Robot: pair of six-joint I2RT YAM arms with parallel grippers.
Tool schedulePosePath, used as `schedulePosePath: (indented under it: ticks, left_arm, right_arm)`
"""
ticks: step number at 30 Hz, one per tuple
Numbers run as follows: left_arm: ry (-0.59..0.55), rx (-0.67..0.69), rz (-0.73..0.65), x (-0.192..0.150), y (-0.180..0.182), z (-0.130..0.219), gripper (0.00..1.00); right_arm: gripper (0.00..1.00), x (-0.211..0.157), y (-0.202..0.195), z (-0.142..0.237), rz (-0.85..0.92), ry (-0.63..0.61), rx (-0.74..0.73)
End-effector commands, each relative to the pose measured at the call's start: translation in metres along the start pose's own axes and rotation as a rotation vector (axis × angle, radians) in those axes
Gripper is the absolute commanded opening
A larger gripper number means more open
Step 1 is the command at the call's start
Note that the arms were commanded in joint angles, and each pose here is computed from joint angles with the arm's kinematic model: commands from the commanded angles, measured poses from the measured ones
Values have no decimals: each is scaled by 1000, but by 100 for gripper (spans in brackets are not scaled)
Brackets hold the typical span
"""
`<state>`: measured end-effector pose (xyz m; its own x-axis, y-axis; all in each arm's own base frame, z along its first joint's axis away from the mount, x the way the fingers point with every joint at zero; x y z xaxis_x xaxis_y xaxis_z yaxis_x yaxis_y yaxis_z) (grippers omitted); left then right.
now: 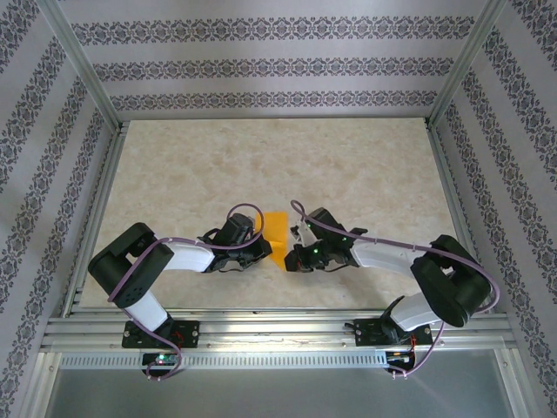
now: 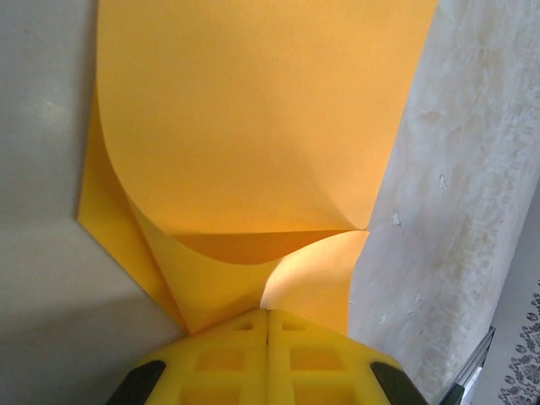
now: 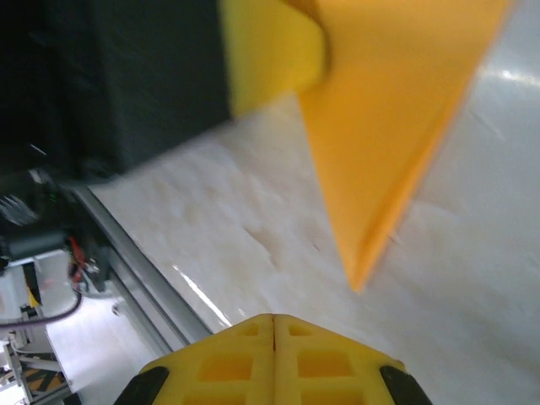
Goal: Fold a paper plane with a square sheet of paper (pick it up from the middle)
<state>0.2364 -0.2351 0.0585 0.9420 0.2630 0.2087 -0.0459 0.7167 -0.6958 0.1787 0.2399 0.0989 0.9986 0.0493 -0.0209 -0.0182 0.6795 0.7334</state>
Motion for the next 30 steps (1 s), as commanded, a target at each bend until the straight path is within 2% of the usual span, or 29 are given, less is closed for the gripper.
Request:
schedulePosePath:
  ticks: [1,11,18,30]
  left_arm:
    - [25,66,11,-7,19,-2,0]
    - [26,48,13,-7,17,-3,0]
    - [23,53,-12,-4,12,1,0]
    - [-3,14,-104,11,-18,14,3]
  right_arm:
    - [3,16,11,-6,-16,10,8]
    - [2,44,2,-35,-98,15,-40]
    - [0,34,-37,-36,-145,25,-190]
    - [0,26,-50,-39,-172,43,-189]
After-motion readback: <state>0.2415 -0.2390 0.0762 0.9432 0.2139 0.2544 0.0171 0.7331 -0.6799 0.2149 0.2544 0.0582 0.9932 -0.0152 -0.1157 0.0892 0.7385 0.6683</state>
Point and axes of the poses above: each hand's point on the last joint's axis, 136 mm out from that joint toward the fingers, its own z axis back along the fingers, its own y axis along the line the jaws close on, x = y × z, the point moved 6 cm from there along z, back along the fingers, and after that the axes turned 10 degrees about -z, right-handed, at the moved point
